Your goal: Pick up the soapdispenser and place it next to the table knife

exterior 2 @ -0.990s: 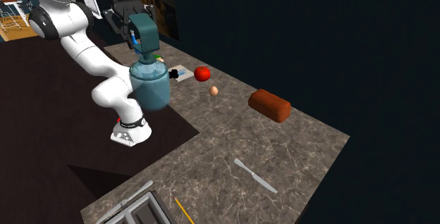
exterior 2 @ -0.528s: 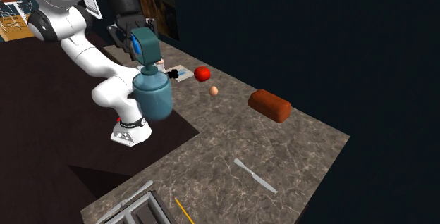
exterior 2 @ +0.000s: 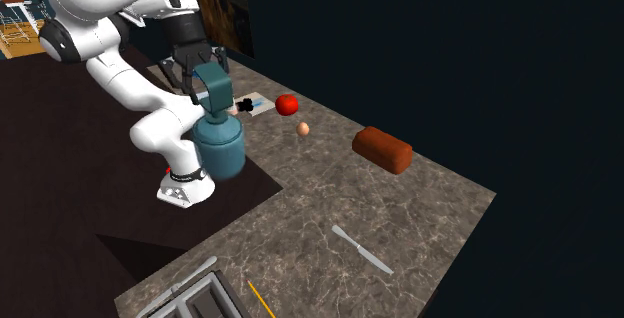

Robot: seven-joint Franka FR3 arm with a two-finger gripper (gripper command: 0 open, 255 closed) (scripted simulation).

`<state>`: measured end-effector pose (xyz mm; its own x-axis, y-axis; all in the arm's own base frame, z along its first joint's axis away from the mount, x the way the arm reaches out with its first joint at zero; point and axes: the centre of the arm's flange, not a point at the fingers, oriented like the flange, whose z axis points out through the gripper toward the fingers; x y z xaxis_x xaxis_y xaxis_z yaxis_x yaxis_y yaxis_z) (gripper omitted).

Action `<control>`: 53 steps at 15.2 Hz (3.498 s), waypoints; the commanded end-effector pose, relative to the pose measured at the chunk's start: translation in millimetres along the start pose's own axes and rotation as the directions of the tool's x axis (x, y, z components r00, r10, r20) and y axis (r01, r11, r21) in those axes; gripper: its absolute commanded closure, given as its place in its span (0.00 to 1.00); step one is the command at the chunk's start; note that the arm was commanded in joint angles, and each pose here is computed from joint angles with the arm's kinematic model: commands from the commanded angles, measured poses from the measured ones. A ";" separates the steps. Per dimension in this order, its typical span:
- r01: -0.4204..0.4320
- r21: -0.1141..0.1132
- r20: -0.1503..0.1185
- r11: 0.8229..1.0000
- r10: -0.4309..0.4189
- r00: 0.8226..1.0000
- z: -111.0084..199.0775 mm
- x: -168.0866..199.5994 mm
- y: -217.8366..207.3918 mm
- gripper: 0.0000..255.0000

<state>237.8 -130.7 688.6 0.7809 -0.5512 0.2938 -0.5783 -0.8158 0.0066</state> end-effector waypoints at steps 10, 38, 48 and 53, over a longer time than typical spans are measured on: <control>0.000 0.000 -0.001 1.000 0.000 1.000 54.6 -16.1 0.3 1.00; 0.000 0.000 -0.001 1.000 0.000 1.000 195.9 -59.6 -0.7 1.00; 0.000 0.000 -0.001 1.000 0.000 1.000 246.4 -75.1 -1.1 1.00; 0.000 0.000 -0.001 1.000 0.000 1.000 271.7 -82.8 -1.3 1.00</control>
<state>238.2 -132.2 408.8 0.7811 -0.5512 0.2933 -0.5782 -0.8158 0.0068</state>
